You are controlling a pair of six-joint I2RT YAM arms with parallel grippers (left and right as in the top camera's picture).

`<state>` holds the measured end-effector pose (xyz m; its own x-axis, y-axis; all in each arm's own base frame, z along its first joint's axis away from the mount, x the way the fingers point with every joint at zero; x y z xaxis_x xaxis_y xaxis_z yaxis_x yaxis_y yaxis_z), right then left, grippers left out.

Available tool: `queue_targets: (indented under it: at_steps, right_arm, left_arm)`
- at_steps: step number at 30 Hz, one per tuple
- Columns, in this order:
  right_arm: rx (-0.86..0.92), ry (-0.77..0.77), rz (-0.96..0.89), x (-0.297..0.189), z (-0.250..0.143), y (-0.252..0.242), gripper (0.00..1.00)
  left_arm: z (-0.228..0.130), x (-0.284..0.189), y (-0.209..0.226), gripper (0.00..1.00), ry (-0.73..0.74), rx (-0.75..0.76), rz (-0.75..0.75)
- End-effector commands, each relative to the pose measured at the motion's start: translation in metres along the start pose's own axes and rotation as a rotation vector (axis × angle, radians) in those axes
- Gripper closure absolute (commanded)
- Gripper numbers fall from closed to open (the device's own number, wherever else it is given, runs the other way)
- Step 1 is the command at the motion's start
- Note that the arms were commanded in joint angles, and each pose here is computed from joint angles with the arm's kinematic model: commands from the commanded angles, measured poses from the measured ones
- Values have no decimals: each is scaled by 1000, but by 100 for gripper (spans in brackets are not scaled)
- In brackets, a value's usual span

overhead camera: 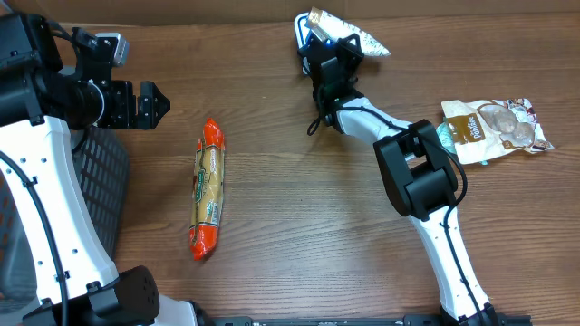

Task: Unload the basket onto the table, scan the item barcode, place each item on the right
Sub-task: 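Carry the Pantene tube right and drop it on the wipes pack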

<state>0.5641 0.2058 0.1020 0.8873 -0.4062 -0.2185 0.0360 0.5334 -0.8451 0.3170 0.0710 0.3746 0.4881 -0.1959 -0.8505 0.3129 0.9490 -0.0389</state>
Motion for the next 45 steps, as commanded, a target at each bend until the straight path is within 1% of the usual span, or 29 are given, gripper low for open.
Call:
queue_targets:
  at_steps: [1, 9, 13, 16, 20, 23, 26, 28, 33, 35, 37, 39, 42, 45]
  right_arm:
    - [26, -16, -86, -9, 19, -20, 96]
    - [12, -21, -144, -27, 34, -29, 96]
    - [29, -15, -167, -41, 46, -47, 96]
    - [37, -21, -166, -54, 57, -70, 96]
    - [114, -29, -155, -74, 71, -110, 96]
    - [151, -20, -94, -92, 73, -139, 96]
    - [211, -27, 85, -116, 69, -162, 96]
    - [313, -38, 286, -139, 64, -177, 96]
    - [670, 7, 861, -189, 37, -234, 96]
    - [752, 23, 1140, -204, 19, -255, 96]
    - [832, 62, 1363, -207, -8, -279, 96]
    - [936, 156, 1449, -194, -41, -297, 96]
    - [1070, 312, 1385, -163, -92, -307, 96]
    - [1205, 447, 1309, -134, -144, -306, 96]
  left_arm:
    - [2, 0, -1, 1, -10, 26, -9]
    - [2, 0, -1, 0, -10, 26, -8]
    - [2, 0, -1, 1, -10, 25, -8]
    - [2, 0, -1, 0, -10, 26, -9]
    - [2, 0, -1, 0, -10, 26, -8]
    - [2, 0, -1, 1, -10, 26, -9]
    - [2, 0, -1, 1, -10, 26, -8]
    - [2, 0, -1, 0, -10, 26, -8]
    - [2, 0, -1, 1, -10, 26, -8]
    - [2, 0, -1, 1, -10, 26, -9]
    - [2, 0, -1, 1, -10, 26, -9]
    - [2, 0, -1, 1, -10, 26, -9]
    - [2, 0, -1, 0, -10, 25, -9]
    - [2, 0, -1, 0, -10, 26, -9]
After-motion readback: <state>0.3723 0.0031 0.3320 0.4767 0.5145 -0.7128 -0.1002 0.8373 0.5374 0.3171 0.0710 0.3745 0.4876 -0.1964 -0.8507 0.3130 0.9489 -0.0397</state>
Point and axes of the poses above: each gripper's point midway between its finger pads, its own x axis out along the fingers, its own y axis along the line the jaws close on, z = x × y, the point moved 8 cm from there along -x, back along the fingers, and after that the axes turned 13 degrees about x, right-handed, at the moved point
